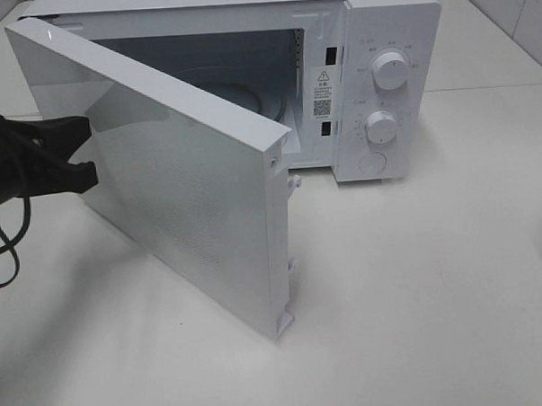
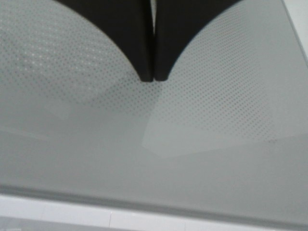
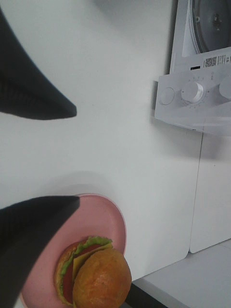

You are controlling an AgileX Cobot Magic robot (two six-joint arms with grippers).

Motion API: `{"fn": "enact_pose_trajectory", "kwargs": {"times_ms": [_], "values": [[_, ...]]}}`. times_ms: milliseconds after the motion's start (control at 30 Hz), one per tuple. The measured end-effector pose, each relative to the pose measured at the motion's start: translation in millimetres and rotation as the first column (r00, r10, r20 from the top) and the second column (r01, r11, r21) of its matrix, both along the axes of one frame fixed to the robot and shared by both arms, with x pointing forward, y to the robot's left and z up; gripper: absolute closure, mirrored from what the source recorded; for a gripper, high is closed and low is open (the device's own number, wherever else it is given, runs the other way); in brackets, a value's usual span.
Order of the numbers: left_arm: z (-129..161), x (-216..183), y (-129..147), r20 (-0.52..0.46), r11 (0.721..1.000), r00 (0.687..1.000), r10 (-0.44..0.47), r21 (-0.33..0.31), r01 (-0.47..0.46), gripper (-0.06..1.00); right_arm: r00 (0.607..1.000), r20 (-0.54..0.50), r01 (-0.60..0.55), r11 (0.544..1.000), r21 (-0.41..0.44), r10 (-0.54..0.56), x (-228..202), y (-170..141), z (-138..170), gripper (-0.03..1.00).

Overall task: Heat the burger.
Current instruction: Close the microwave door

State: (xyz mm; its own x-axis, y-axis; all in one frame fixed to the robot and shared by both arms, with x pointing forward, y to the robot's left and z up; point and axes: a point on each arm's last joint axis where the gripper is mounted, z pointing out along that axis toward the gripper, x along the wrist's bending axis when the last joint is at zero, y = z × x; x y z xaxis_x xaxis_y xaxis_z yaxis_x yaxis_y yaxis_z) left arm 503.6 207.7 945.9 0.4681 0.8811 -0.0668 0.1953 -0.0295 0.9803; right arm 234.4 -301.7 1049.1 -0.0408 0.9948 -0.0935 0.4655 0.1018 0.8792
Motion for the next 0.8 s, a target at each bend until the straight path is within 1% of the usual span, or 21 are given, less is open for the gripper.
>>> {"fn": "enact_pose_trajectory", "kwargs": {"times_ms": [33,67,167,300,533,633,700,733,767,800], "values": [[0.0,0.0,0.0,0.000,1.000,1.000,0.000,0.000,0.000,0.94,1.000,0.000,0.000,1.000,0.000,0.000,0.0,0.0,0.0,0.45],[-2.2,-0.1,-3.8,0.003,1.000,1.000,0.008,0.015,-0.008,0.94,1.000,0.000,0.000,1.000,0.000,0.000,0.0,0.0,0.0,0.45],[-4.7,-0.2,-6.9,0.007,0.999,1.000,0.021,0.033,-0.021,0.94,1.000,0.000,0.000,1.000,0.000,0.000,0.0,0.0,0.0,0.45],[-5.8,0.3,-8.6,0.007,0.999,0.999,0.033,0.028,-0.033,0.94,1.000,0.000,0.000,1.000,0.000,0.000,0.0,0.0,0.0,0.45],[-9.1,8.7,-13.4,0.030,0.999,0.999,0.044,0.000,-0.044,0.94,1.000,0.000,0.000,1.000,0.000,0.000,0.0,0.0,0.0,0.45],[-10.6,11.2,-19.7,0.039,0.999,0.998,0.051,0.003,-0.051,0.94,1.000,0.000,0.000,1.000,0.000,0.000,0.0,0.0,0.0,0.45],[-11.5,14.2,-28.2,0.056,0.998,0.997,0.061,0.020,-0.062,0.94,1.000,0.000,0.000,1.000,0.000,0.000,0.0,0.0,0.0,0.45],[-11.5,14.2,-28.2,0.056,0.998,0.997,0.061,0.020,-0.062,0.94,1.000,0.000,0.000,1.000,0.000,0.000,0.0,0.0,0.0,0.45],[-13.1,16.4,-33.3,0.065,0.997,0.995,0.070,0.037,-0.072,0.94,1.000,0.000,0.000,1.000,0.000,0.000,0.0,0.0,0.0,0.45],[-14.2,17.4,-35.6,0.063,0.996,0.995,0.079,0.035,-0.081,0.94,1.000,0.000,0.000,1.000,0.000,0.000,0.0,0.0,0.0,0.45]]}}
